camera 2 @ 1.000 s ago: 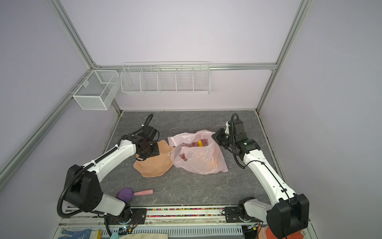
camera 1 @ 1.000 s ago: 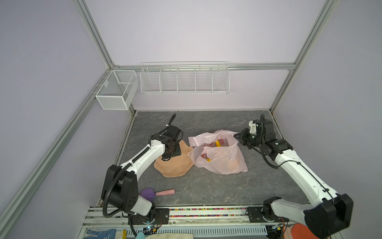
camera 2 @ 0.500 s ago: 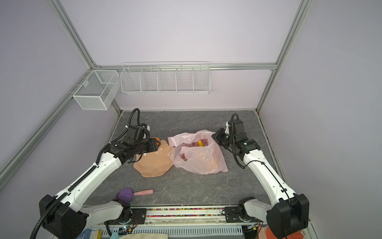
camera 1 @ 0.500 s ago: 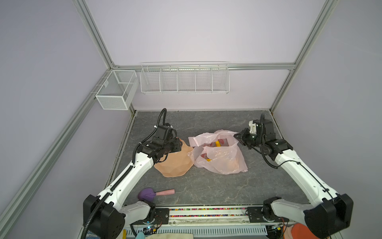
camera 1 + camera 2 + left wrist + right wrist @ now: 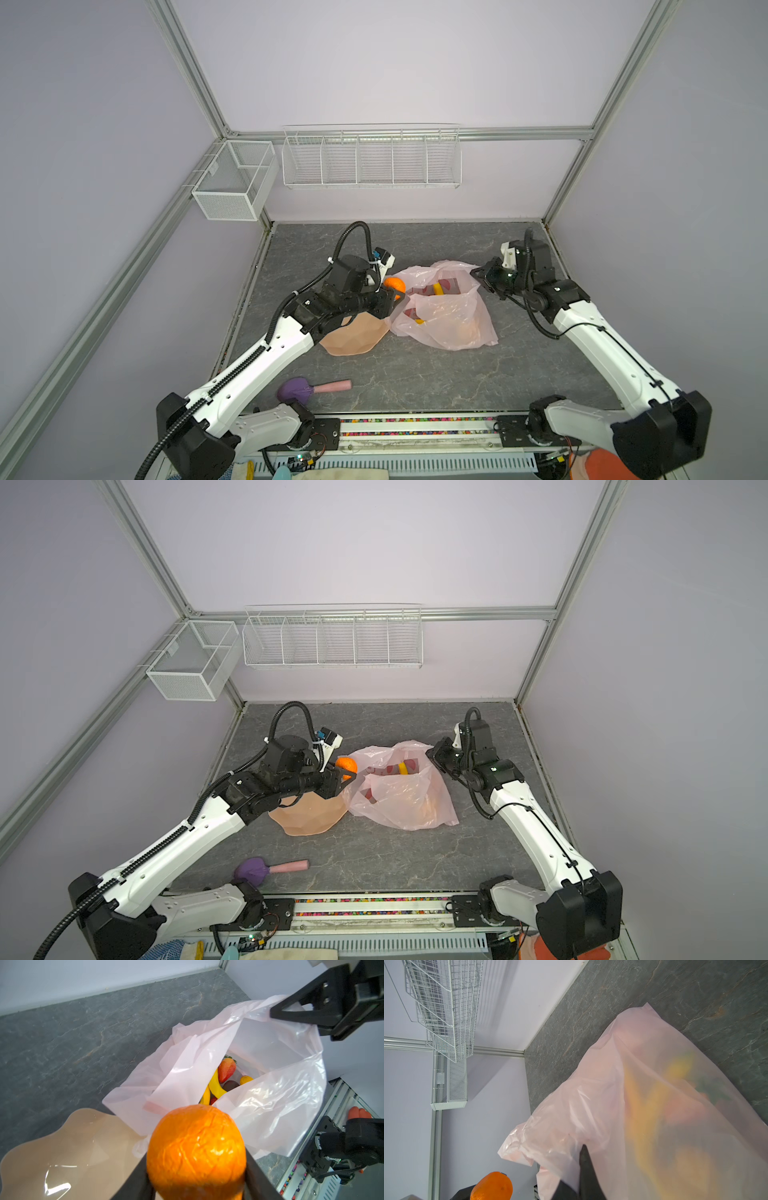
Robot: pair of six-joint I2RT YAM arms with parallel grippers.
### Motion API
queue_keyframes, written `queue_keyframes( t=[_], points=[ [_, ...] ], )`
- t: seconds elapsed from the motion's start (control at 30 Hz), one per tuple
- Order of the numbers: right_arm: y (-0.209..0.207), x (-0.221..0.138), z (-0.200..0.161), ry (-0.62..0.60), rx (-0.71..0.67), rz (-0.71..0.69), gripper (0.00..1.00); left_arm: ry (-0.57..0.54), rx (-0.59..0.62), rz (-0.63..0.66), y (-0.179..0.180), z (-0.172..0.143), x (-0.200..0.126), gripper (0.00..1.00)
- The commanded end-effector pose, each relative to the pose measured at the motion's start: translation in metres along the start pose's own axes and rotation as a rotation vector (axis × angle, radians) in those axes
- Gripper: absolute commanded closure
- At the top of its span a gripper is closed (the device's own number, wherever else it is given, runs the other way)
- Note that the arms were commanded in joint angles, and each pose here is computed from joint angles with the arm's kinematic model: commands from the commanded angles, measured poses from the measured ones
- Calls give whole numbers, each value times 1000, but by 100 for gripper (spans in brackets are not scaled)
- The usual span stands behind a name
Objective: Place the fruits into the plastic bag
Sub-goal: Place the fruit in the plastic bag.
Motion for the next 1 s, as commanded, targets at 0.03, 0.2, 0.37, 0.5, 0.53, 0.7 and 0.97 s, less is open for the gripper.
queue_keyframes(
  t=[0.03, 0.2, 0.37, 0.5, 0.53, 0.7, 0.97],
  points=[
    [4, -10, 3, -32, -16, 13, 93, -16, 114, -30, -12, 14, 2, 67],
    [4, -11, 2, -34, -15, 11, 93, 0, 195, -38, -20, 21, 14, 68],
    [4, -12, 2, -34, -16, 13, 93, 24, 267, -56, -30, 28, 31, 69],
    [5, -13, 2, -36, -17, 14, 93, 44, 302, -25, -31, 31, 49, 71],
    [5, -14, 1, -35, -17, 14, 93, 47, 300, -14, -30, 33, 54, 72],
    [6, -13, 1, -34, -18, 15, 93, 73, 302, -9, -29, 36, 77, 73],
    [6, -16, 0, -39, -22, 12, 93, 146, 302, -47, -28, 23, 96, 73]
  ],
)
Point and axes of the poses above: each gripper's point midway between its finger pads, its own x axis out along the fingers, its own y axis along the line the jaws close on, z = x × y, the point moved 10 cm from there along -x, back along the fingers, and after that the axes turned 7 degrees about -x, right-handed, at the moved point
